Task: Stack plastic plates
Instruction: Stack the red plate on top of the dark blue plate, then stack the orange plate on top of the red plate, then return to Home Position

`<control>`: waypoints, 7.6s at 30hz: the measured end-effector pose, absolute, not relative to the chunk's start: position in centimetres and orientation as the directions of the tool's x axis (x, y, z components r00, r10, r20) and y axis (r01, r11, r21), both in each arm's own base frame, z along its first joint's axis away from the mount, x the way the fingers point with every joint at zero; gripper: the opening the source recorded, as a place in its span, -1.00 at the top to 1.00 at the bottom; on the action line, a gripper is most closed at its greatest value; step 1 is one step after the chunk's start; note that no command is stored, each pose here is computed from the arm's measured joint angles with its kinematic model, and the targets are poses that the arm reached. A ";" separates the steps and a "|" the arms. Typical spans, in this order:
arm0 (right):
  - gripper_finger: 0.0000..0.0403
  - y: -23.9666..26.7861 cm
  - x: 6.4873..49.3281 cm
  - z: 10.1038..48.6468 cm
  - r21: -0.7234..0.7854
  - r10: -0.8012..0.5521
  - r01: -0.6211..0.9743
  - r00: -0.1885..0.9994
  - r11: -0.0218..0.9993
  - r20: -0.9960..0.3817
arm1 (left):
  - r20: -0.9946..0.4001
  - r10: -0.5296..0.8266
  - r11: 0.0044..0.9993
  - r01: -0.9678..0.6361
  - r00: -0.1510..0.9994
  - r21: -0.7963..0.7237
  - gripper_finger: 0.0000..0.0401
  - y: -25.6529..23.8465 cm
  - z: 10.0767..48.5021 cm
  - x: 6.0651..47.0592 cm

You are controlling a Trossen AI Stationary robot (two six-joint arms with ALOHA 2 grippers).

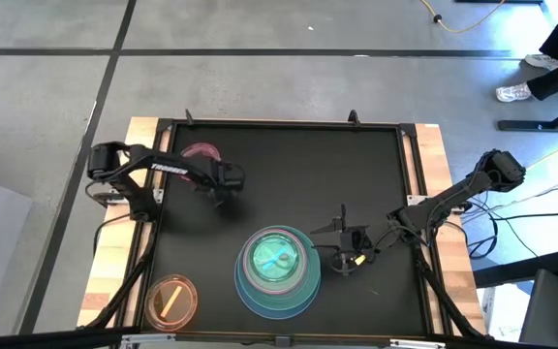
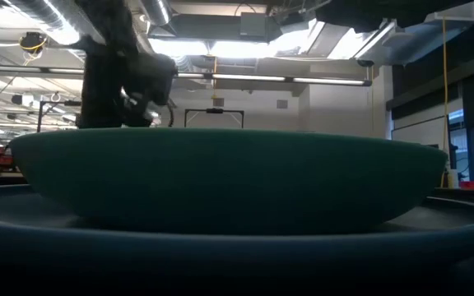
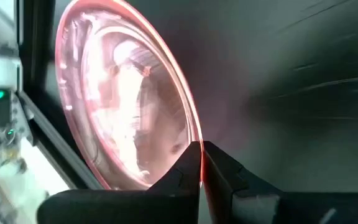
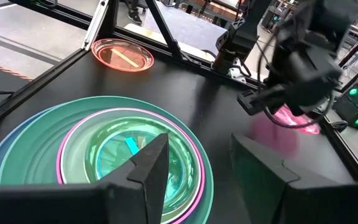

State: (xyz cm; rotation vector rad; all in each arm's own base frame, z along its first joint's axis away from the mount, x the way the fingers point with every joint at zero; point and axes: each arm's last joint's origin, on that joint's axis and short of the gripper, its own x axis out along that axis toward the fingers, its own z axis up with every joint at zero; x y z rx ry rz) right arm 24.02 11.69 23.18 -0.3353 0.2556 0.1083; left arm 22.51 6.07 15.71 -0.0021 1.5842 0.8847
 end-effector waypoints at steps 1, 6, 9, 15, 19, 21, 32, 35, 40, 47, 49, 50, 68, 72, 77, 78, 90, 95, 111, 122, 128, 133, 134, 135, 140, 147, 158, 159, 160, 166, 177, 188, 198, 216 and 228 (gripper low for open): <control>0.17 11.7 24.0 23.2 -0.311 0.063 -0.147 0.962 0.939 -0.265 | -0.850 0.478 0.707 -0.477 -0.222 0.522 0.98 5.4 16.1 22.7; 0.17 11.7 24.0 23.2 -0.309 0.063 -0.145 0.964 0.940 -0.259 | -0.870 0.485 0.755 -0.462 -0.082 0.465 0.98 1.8 18.2 24.5; 0.17 11.7 24.1 23.5 -0.302 0.063 -0.135 0.969 0.944 -0.237 | -0.880 0.475 0.796 -0.439 0.028 0.416 0.98 -0.6 19.8 25.8; 0.17 11.8 24.2 24.1 -0.310 0.062 -0.116 0.982 0.943 -0.178 | -0.886 0.371 0.890 -0.379 0.276 0.255 0.97 -6.2 23.3 27.8; 0.17 11.9 24.3 24.4 -0.335 0.118 -0.161 0.982 0.928 -0.145 | -0.848 0.255 0.953 -0.271 0.464 0.139 0.97 -10.3 25.6 28.6; 0.17 12.1 24.3 24.6 -0.333 0.155 -0.190 0.979 0.923 -0.129 | -0.818 0.202 0.969 -0.230 0.539 0.088 0.97 -12.1 26.6 28.7; 0.17 13.7 24.2 23.9 -0.224 0.272 -0.296 0.953 0.929 -0.132 | -0.616 -0.027 0.991 -0.059 0.787 -0.118 0.97 -17.9 29.1 29.0; 0.17 15.4 23.9 24.2 -0.229 0.276 -0.298 0.953 0.927 -0.125 | -0.612 -0.047 0.991 -0.042 0.790 -0.131 0.97 -18.8 28.7 29.0; 0.17 18.0 23.0 25.3 -0.244 0.288 -0.303 0.953 0.921 -0.095 | -0.650 -0.045 0.990 -0.051 0.758 -0.128 0.97 -20.2 26.6 29.4; 0.17 20.0 21.4 25.7 -0.246 0.291 -0.301 0.954 0.921 -0.077 | -0.702 -0.011 0.998 -0.034 0.712 -0.050 0.97 -20.7 24.2 30.2; 0.17 20.2 21.2 25.7 -0.235 0.293 -0.303 0.953 0.924 -0.077 | -0.713 0.008 0.998 -0.045 0.701 -0.033 0.97 -20.5 23.7 30.5; 0.17 20.2 21.2 25.7 -0.227 0.293 -0.303 0.953 0.926 -0.077 | -0.715 0.020 0.998 -0.056 0.699 -0.026 0.97 -20.3 23.5 30.7; 0.17 20.1 21.4 25.4 -0.223 0.272 -0.288 0.957 0.931 -0.101 | -0.801 0.076 0.991 -0.132 0.593 -0.004 0.53 -18.4 22.4 30.8; 0.17 19.8 21.6 25.4 -0.228 0.259 -0.276 0.961 0.934 -0.102 | -0.831 0.007 0.990 -0.124 0.557 -0.075 0.36 -18.5 22.4 30.6; 0.17 19.8 21.6 25.4 -0.244 0.259 -0.276 0.961 0.930 -0.102 | -0.903 -0.116 0.940 -0.250 0.413 -0.235 0.33 -18.0 22.4 29.7; 0.17 19.8 21.6 25.4 -0.244 0.258 -0.276 0.961 0.930 -0.102 | -0.909 -0.142 0.924 -0.277 0.391 -0.264 0.33 -18.1 22.4 29.6; 0.17 19.8 21.6 25.4 -0.243 0.259 -0.276 0.961 0.930 -0.100 | -0.934 -0.266 0.747 -0.562 0.238 -0.356 0.34 -23.6 22.1 24.8; 0.17 19.8 21.6 25.4 -0.241 0.259 -0.275 0.961 0.931 -0.097 | -0.958 -0.258 0.641 -0.720 0.123 -0.265 0.34 -25.2 20.8 23.1; 0.17 19.3 22.0 25.4 -0.234 0.239 -0.256 0.966 0.938 -0.099 | -0.975 -0.162 0.546 -0.837 -0.151 0.039 0.34 -26.0 15.1 23.0; 0.17 19.3 22.0 25.4 -0.235 0.240 -0.257 0.966 0.938 -0.100 | -0.984 -0.101 0.553 -0.831 -0.147 0.068 0.34 -26.0 14.4 22.5; 0.17 19.3 22.0 25.4 -0.235 0.240 -0.257 0.966 0.938 -0.100 | -0.986 -0.090 0.547 -0.834 -0.142 0.070 0.38 -26.3 14.3 22.2; 0.17 19.3 22.0 25.4 -0.234 0.240 -0.257 0.966 0.938 -0.100 | -0.988 -0.055 0.554 -0.828 -0.144 0.090 0.61 -26.3 14.3 21.9; 0.17 19.3 22.0 25.4 -0.234 0.240 -0.257 0.966 0.938 -0.100 | -0.989 -0.046 0.555 -0.826 -0.143 0.093 0.67 -26.2 14.3 21.8; 0.17 19.3 22.0 25.4 -0.234 0.240 -0.257 0.966 0.938 -0.100 | -0.989 -0.041 0.560 -0.823 -0.141 0.093 0.73 -26.2 14.3 21.8; 0.17 19.3 22.0 25.4 -0.234 0.240 -0.257 0.966 0.938 -0.100 | -0.989 -0.029 0.593 -0.799 -0.142 0.097 0.97 -26.2 14.6 21.9; 0.17 19.3 22.0 25.4 -0.234 0.240 -0.257 0.966 0.938 -0.100 | -0.994 0.079 0.674 -0.731 -0.070 0.105 0.99 -26.8 18.1 22.8; 0.17 19.3 22.0 25.4 -0.234 0.240 -0.257 0.966 0.938 -0.100 | -0.863 0.223 0.895 -0.446 0.454 -0.003 0.99 -27.6 26.0 27.2; 0.17 19.3 22.0 25.4 -0.235 0.240 -0.257 0.966 0.938 -0.099 | -0.846 0.228 0.908 -0.420 0.483 0.005 0.98 -27.5 26.3 27.6; 0.17 19.3 22.0 25.4 -0.235 0.240 -0.257 0.966 0.938 -0.100 | -0.829 0.233 0.918 -0.397 0.508 0.015 0.98 -27.4 26.5 27.9; 0.17 19.3 22.0 25.4 -0.235 0.240 -0.257 0.966 0.937 -0.100 | -0.765 0.248 0.953 -0.293 0.595 0.081 0.98 -26.6 26.1 30.0; 0.17 19.3 22.0 25.3 -0.236 0.239 -0.257 0.966 0.937 -0.102 | -0.753 0.268 0.951 -0.291 0.601 0.107 0.97 -24.0 22.4 32.4; 0.17 19.3 22.0 25.3 -0.240 0.239 -0.259 0.965 0.936 -0.109 | -0.810 0.217 0.935 -0.353 0.545 0.013 0.64 -22.3 21.7 33.4; 0.17 19.3 22.0 25.3 -0.240 0.239 -0.259 0.965 0.936 -0.109 | -0.793 0.166 0.981 -0.178 0.586 0.073 0.61 -23.7 25.3 33.5; 0.17 19.1 22.0 25.1 -0.231 0.178 -0.201 0.977 0.952 -0.117 | -0.718 0.235 0.968 -0.226 0.656 0.111 0.61 -18.2 30.0 25.6; 0.17 14.7 24.5 22.9 -0.096 0.138 -0.167 0.956 0.981 -0.257 | -0.564 0.082 0.978 -0.177 0.822 -0.115 0.61 -13.3 24.6 20.7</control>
